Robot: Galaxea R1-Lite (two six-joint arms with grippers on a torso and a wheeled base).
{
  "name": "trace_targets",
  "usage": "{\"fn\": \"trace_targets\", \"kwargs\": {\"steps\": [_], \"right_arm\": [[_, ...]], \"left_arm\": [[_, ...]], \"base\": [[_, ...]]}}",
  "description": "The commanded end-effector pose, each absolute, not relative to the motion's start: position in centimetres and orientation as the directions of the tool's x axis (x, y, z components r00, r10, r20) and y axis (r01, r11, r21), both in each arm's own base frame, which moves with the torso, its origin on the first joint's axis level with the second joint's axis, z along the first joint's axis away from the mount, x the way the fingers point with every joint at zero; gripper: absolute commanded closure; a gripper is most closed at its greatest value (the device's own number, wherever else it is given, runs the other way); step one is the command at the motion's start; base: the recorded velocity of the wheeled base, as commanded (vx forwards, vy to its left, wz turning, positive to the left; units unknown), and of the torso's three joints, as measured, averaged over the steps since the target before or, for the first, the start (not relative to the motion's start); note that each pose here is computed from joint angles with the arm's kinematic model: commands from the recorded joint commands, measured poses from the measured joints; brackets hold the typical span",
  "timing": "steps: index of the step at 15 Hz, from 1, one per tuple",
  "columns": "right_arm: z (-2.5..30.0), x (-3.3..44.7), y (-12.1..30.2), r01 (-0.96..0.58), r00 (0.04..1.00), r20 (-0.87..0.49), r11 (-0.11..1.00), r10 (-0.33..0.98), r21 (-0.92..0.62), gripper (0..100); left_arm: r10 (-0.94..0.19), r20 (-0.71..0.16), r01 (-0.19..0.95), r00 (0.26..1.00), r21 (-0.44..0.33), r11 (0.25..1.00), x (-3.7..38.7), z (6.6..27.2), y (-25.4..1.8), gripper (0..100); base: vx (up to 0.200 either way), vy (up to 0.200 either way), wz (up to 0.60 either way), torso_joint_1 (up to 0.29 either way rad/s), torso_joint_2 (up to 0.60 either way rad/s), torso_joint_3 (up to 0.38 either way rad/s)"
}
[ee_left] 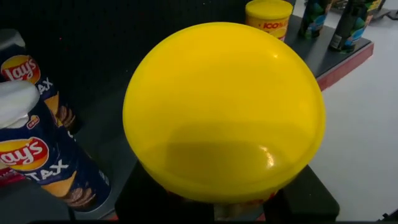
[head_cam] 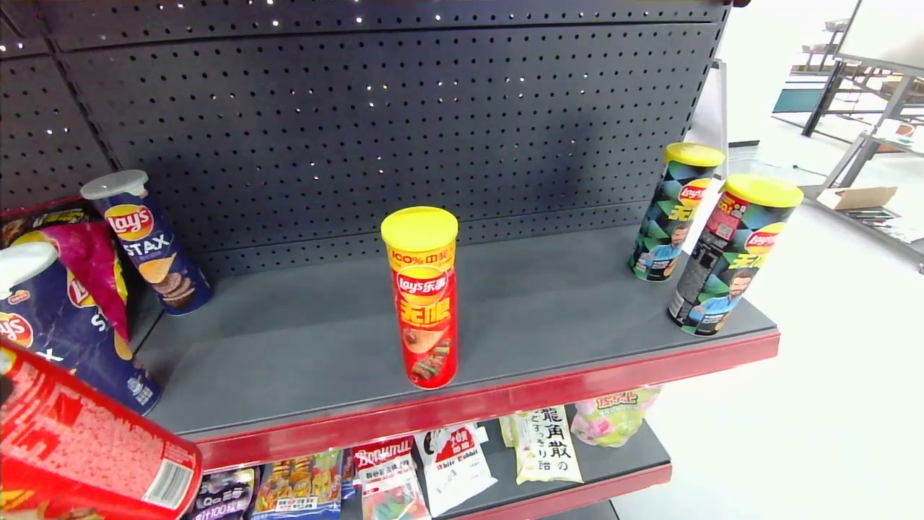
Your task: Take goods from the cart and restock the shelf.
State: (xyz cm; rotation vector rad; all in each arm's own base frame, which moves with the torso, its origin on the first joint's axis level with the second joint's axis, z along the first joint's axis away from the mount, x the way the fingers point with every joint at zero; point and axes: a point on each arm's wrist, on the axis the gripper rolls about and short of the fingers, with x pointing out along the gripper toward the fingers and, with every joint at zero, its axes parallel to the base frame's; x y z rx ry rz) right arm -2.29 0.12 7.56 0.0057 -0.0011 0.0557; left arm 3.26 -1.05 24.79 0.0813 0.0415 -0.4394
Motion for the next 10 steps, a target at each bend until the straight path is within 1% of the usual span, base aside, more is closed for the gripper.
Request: {"fn": "trace_targets", "kwargs": {"steps": [1,2,5,6,7,10], "right_arm": [[7.6,-2.3,0.1,-0.057,0.998,0.002,0.998,0.057,0.006,0],[7.6,-2.3,0.1,-0.057,0.998,0.002,0.998,0.057,0.006,0],[7.6,-2.3,0.1,-0.057,0.998,0.002,0.998,0.057,0.006,0],[7.6,-2.3,0.1,-0.057,0.998,0.002,0.998,0.057,0.006,0],[7.6,-2.3,0.1,-0.057,0.998,0.002,0.998,0.057,0.006,0],[7.6,-2.3,0.1,-0.057,0.998,0.002,0.998,0.057,0.006,0]], "left_arm": [[-0.472,-0.138,0.480,0.871,0.034,0.876,7.4,24.9,-1.6,100],[-0.483,-0.167,0.493,0.859,0.021,0.870,8.8,24.7,-1.8,100],[-0.497,-0.188,0.508,0.847,0.014,0.861,11.5,25.2,-2.3,100],[-0.498,-0.197,0.510,0.845,0.014,0.860,13.3,25.5,-2.6,100],[-0.499,-0.197,0.512,0.844,0.015,0.859,14.1,25.7,-2.7,100],[-0.522,-0.227,0.538,0.822,0.011,0.843,19.2,26.2,-4.4,100]], "base": [[0.000,0.000,0.00,0.000,0.00,0.000],[0.000,0.000,0.00,0.000,0.00,0.000],[0.000,0.000,0.00,0.000,0.00,0.000],[0.000,0.000,0.00,0.000,0.00,0.000],[0.000,0.000,0.00,0.000,0.00,0.000],[0.000,0.000,0.00,0.000,0.00,0.000]]}}
